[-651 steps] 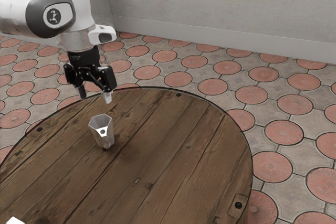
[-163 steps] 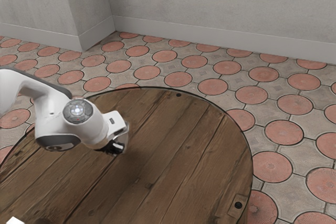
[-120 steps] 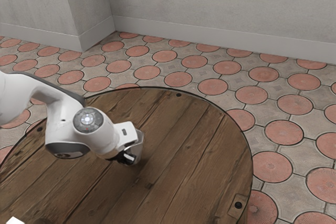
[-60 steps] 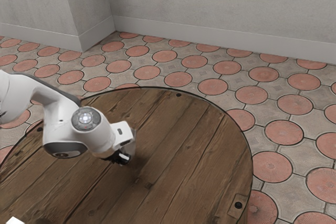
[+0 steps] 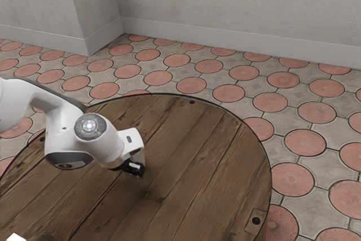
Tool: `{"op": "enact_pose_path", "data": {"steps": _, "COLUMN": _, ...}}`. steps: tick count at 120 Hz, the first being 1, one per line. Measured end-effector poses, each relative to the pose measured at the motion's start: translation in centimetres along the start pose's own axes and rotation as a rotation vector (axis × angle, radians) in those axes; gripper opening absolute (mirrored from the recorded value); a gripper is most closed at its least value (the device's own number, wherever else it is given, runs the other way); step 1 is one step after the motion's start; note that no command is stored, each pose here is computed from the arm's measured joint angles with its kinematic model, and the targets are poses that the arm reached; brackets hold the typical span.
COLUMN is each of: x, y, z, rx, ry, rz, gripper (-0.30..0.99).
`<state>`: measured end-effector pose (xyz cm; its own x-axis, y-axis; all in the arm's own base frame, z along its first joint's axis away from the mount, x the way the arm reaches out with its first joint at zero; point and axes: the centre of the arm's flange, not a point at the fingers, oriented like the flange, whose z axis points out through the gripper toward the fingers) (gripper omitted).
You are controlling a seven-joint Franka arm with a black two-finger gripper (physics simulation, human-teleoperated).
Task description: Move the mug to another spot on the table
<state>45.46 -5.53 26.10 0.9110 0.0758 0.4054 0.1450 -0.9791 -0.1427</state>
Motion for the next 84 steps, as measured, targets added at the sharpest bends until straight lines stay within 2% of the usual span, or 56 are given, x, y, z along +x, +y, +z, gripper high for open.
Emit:
{"op": "enact_pose_path", "data": {"steps": 24, "x": -0.2, "y": 0.1, "z": -4.9, "rx": -0.027, "ry": 0.068, "rz": -0.007, "gripper": 0.57}}
{"op": "enact_pose_path", "data": {"steps": 32, "x": 0.0, "y": 1.5, "z": -8.2, "rx": -0.055, "ry": 0.127, "rz": 0.020, "gripper": 0.58}}
{"op": "enact_pose_path", "data": {"steps": 39, "x": 1.1, "y": 2.4, "z": -11.7, "rx": -0.081, "ry": 0.205, "rz": 0.031, "gripper": 0.59}}
{"op": "enact_pose_path", "data": {"steps": 52, "x": 6.7, "y": 1.2, "z": -18.7, "rx": -0.100, "ry": 0.386, "rz": -0.012, "gripper": 0.62}}
{"op": "enact_pose_path", "data": {"steps": 58, "x": 12.8, "y": 1.1, "z": -22.3, "rx": -0.067, "ry": 0.476, "rz": -0.051, "gripper": 0.62}}
{"op": "enact_pose_path", "data": {"steps": 63, "x": 18.3, "y": 1.0, "z": -25.2, "rx": -0.032, "ry": 0.513, "rz": -0.131, "gripper": 0.63}}
{"op": "enact_pose_path", "data": {"steps": 66, "x": 21.0, "y": 0.4, "z": -26.6, "rx": -0.019, "ry": 0.507, "rz": -0.203, "gripper": 0.63}}
{"op": "enact_pose_path", "data": {"steps": 69, "x": 22.9, "y": -0.9, "z": -27.4, "rx": -0.011, "ry": 0.476, "rz": -0.282, "gripper": 0.63}}
{"op": "enact_pose_path", "data": {"steps": 77, "x": 25.5, "y": -5.3, "z": -28.2, "rx": -0.014, "ry": 0.327, "rz": -0.487, "gripper": 0.64}}
{"op": "enact_pose_path", "data": {"steps": 84, "x": 27.0, "y": -7.3, "z": -29.5, "rx": -0.039, "ry": 0.196, "rz": -0.570, "gripper": 0.64}}
